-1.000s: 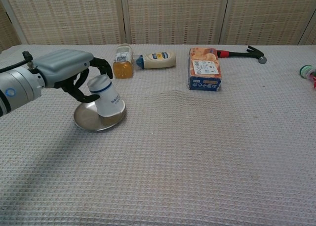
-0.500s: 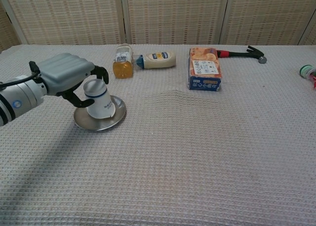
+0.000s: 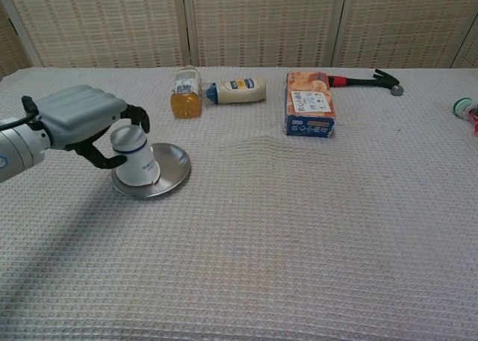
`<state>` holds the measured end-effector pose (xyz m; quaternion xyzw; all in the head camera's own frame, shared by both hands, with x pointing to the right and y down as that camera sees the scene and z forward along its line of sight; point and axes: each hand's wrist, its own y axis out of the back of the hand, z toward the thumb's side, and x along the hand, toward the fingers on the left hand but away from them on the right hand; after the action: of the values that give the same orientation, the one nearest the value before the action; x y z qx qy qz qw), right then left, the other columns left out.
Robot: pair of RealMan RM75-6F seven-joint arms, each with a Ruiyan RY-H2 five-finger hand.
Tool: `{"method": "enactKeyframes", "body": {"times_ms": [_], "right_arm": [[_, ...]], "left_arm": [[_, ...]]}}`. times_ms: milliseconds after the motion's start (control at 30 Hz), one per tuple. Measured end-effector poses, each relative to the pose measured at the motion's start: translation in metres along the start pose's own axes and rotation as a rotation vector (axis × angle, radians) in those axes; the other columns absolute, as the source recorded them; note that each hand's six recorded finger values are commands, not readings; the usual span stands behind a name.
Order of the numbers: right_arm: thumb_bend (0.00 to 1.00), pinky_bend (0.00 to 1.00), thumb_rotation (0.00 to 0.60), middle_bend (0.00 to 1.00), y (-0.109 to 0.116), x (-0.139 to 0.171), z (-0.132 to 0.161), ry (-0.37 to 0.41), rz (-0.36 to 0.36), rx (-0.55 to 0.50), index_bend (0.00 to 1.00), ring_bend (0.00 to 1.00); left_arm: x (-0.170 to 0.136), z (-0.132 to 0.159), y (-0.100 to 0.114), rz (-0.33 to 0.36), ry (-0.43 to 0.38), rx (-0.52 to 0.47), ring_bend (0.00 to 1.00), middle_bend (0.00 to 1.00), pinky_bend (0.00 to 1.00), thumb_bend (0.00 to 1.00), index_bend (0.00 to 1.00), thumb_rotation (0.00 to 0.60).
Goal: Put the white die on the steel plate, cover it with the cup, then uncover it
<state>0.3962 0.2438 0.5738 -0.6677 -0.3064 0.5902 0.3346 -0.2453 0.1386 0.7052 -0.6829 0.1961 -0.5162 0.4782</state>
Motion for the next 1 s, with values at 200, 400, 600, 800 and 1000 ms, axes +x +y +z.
{"method": "enactKeyframes", "body": {"times_ms": [200,400,600,800,1000], "right_arm": [[0.17,0.0,0.6,0.0,0.001,0.001,0.0,0.001,-0.004,-0.001,0.0,0.0],[0.17,0.0,0.6,0.0,0.0,0.001,0.001,0.002,-0.001,0.0,0.0,0.0],[0.17,0.0,0.6,0.0,0.002,0.002,-0.001,-0.002,-0.006,-0.002,0.0,0.0],[0.17,0.0,0.6,0.0,0.0,0.001,0.001,0.003,0.003,0.0,0.0,0.0],[0.17,0.0,0.6,0.0,0.001,0.002,0.001,0.0,-0.005,0.0,0.0,0.0]], "left_arm": [[-0.002,0.008,0.005,-0.025,-0.053,-0.097,0.74,0.71,0.93,0.38,0.56,0.6],[0.005,0.0,0.006,-0.007,-0.042,-0.066,0.74,0.7,0.93,0.38,0.56,0.6],[0.016,-0.024,-0.004,-0.001,0.036,0.028,0.74,0.71,0.93,0.38,0.56,0.6],[0.012,-0.017,0.0,0.029,0.016,0.006,0.74,0.71,0.93,0.39,0.57,0.6],[0.001,0.002,0.001,-0.025,-0.06,-0.117,0.74,0.71,0.93,0.39,0.57,0.6]]}}
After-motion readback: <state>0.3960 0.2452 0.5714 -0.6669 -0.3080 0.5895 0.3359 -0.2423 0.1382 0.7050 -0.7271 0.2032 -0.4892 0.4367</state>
